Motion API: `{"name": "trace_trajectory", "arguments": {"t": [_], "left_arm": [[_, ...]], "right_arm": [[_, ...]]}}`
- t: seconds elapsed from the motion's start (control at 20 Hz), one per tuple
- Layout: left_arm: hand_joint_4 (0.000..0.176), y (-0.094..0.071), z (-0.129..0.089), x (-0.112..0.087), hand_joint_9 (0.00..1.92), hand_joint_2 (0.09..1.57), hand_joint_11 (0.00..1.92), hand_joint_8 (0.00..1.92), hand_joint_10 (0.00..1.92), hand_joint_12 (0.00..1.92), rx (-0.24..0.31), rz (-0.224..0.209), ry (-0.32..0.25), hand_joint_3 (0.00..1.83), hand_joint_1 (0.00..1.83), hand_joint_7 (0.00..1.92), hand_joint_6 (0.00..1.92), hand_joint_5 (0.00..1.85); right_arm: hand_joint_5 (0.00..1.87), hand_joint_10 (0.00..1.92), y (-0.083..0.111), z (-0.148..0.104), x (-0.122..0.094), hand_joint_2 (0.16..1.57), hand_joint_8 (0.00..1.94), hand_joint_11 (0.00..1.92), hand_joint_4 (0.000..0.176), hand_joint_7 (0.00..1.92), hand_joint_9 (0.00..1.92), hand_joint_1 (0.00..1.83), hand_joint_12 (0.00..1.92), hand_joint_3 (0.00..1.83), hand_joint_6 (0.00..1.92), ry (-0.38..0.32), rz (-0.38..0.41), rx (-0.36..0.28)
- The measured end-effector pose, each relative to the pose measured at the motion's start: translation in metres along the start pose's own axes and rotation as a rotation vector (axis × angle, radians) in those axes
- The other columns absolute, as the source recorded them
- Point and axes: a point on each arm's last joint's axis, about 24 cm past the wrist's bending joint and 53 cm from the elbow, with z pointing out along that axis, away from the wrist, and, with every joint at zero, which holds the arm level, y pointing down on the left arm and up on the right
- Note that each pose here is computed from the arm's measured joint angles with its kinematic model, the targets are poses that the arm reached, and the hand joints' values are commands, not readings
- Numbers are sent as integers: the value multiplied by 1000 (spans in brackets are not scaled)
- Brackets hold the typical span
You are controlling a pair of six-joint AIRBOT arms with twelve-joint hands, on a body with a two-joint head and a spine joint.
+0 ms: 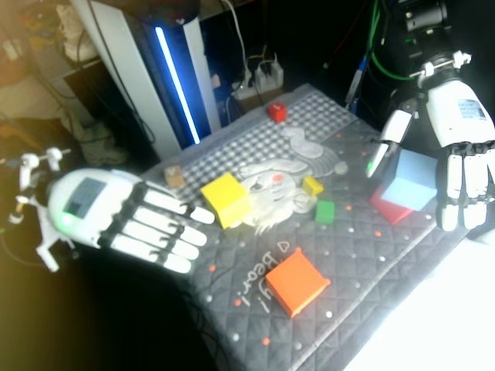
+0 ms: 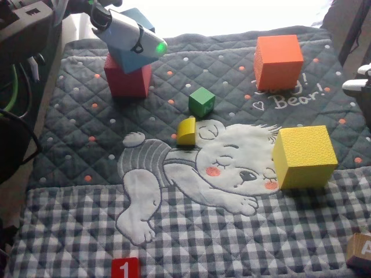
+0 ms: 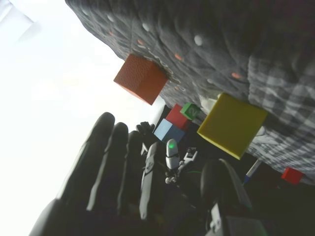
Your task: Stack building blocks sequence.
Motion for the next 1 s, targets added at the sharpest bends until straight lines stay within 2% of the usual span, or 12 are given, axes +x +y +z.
{"name": "trace_trajectory", "arguments": {"t": [0.15, 0.25, 0.3, 0.5, 0.55, 0.6, 0.65, 0.75, 0.8, 0.85, 0.95, 1.0], "left_arm": [[176, -14, -14, -10, 149, 940, 0, 0, 0, 871, 51, -12, -36, 1, 545, 140, 1, 177], [176, -28, -38, -33, 132, 936, 0, 0, 0, 787, 123, -7, -108, 0, 470, 118, 0, 155], [176, -36, -52, -43, 101, 925, 0, 0, 2, 752, 159, -4, -142, 0, 389, 86, 0, 117], [176, -57, -108, -53, 116, 912, 0, 0, 5, 648, 265, 30, -226, 0, 363, 86, 0, 146], [176, -59, -123, -47, 27, 925, 0, 10, 3, 311, 283, 38, -221, 1, 380, 42, 7, 99], [176, -58, -139, -40, 7, 927, 0, 5, 1, 171, 287, 50, -219, 1, 386, 36, 4, 91], [176, -52, -156, -30, 51, 899, 0, 6, 5, 297, 273, 48, -207, 1, 446, 66, 1, 91], [158, -34, -183, -10, 75, 903, 0, 2, 4, 409, 214, 16, -178, 0, 536, 91, 2, 143], [172, -24, -195, 2, 109, 884, 0, 2, 8, 551, 182, 1, -161, 0, 528, 104, 2, 149], [138, -11, -210, 13, 112, 907, 0, 6, 5, 541, 141, -42, -165, 3, 534, 113, 9, 125], [128, -3, -222, 17, 113, 928, 0, 9, 4, 541, 116, -77, -191, 12, 531, 126, 9, 127], [138, -5, -230, 14, 87, 938, 0, 1, 10, 458, 122, -96, -228, 5, 547, 118, 1, 125]], "right_arm": [[366, 1, 0, 0, 0, 1248, 2, 285, 105, 312, 333, 615, 152, 0, 0, -1, 0, -1], [364, 8, 0, 0, -1, 1247, 6, 321, 120, 330, 356, 579, 164, 0, 1, -1, -1, 1], [376, 4, 2, -1, -4, 1243, 4, 315, 88, 334, 354, 650, 160, 0, 4, -4, -2, 1], [370, 2, 11, -4, -14, 1239, 2, 285, 107, 332, 333, 670, 148, 0, 1, -33, -6, -28], [384, 3, 15, -4, -14, 1198, 6, 258, 81, 346, 339, 632, 135, 0, 5, -37, -6, -40], [387, 3, 20, -4, -14, 1187, 6, 252, 74, 350, 340, 624, 132, 0, 5, -40, -5, -58], [392, 1, 28, -4, -13, 1136, 3, 226, 108, 359, 340, 603, 119, 0, 2, -40, -5, -84], [367, 0, 44, 0, -14, 1122, 1, 136, 132, 331, 304, 561, 79, 0, 0, -47, -9, -140], [367, 7, 53, 2, -17, 1105, 7, 170, 152, 352, 324, 608, 94, 0, 1, -57, -8, -170], [419, 1, 63, 4, -20, 1070, 2, 302, 174, 381, 319, 700, 119, 0, 3, -69, -11, -209], [405, 0, 70, 8, -19, 1059, 0, 344, 176, 405, 361, 705, 90, 0, 0, -85, 0, -238], [397, 4, 69, 11, -14, 1048, 0, 384, 176, 394, 383, 667, 87, 0, 0, -80, 8, -239]]}}
